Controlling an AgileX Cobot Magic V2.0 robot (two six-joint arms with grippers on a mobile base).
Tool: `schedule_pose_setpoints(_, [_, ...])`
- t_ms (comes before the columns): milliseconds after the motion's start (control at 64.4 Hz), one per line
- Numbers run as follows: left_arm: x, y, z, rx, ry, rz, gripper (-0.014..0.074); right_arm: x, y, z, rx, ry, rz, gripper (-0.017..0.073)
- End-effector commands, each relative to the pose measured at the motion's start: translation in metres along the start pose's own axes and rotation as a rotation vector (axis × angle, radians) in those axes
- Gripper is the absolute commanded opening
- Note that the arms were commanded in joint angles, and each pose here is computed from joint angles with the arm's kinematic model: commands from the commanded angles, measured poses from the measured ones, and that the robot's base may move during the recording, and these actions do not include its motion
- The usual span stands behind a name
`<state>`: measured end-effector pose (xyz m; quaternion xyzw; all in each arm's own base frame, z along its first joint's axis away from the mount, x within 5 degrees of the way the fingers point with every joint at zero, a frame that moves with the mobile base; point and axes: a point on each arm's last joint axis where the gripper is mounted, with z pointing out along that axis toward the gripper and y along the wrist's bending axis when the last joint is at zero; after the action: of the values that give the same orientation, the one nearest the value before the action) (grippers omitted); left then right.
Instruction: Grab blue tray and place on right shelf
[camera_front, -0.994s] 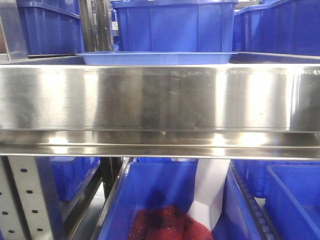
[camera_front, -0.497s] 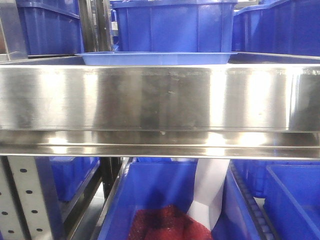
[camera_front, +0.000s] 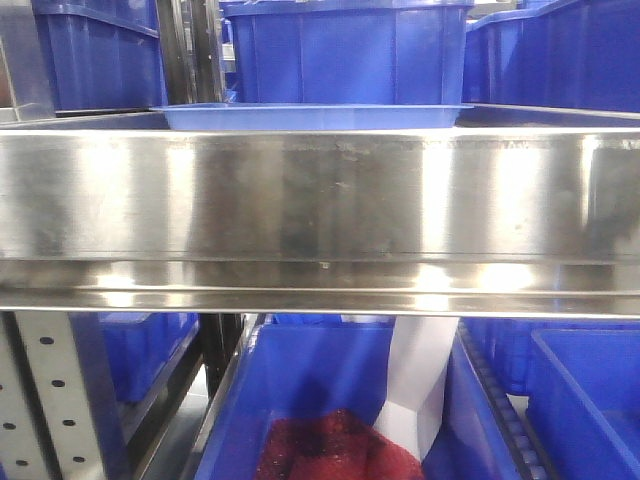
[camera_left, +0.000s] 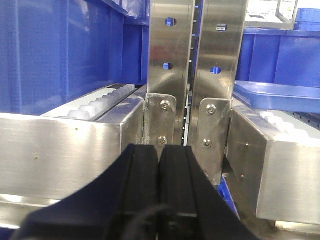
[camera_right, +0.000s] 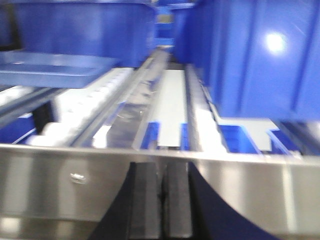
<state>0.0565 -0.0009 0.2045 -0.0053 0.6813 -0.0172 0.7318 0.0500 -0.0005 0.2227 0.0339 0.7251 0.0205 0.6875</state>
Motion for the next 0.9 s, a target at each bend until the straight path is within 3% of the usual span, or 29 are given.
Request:
schedule_pose_setpoints(0, [0.002, 0.001, 0.000, -0.012, -0.061, -0.013, -0.0048, -0.005, -0.002, 0.000, 0.027, -0.172, 0.007, 0.0055])
schedule_pose_setpoints(93, [0.002, 0.001, 0.000, -0.012, -0.061, -0.013, -0.0048, 0.008, -0.004, 0.004, 0.033, -0.189, 0.007, 0.0055])
schedule_pose_setpoints(885, [0.002, 0.001, 0.000, -0.012, -0.061, -0.013, -0.0048, 0.008, -0.004, 0.004, 0.033, -0.183, 0.007, 0.0055])
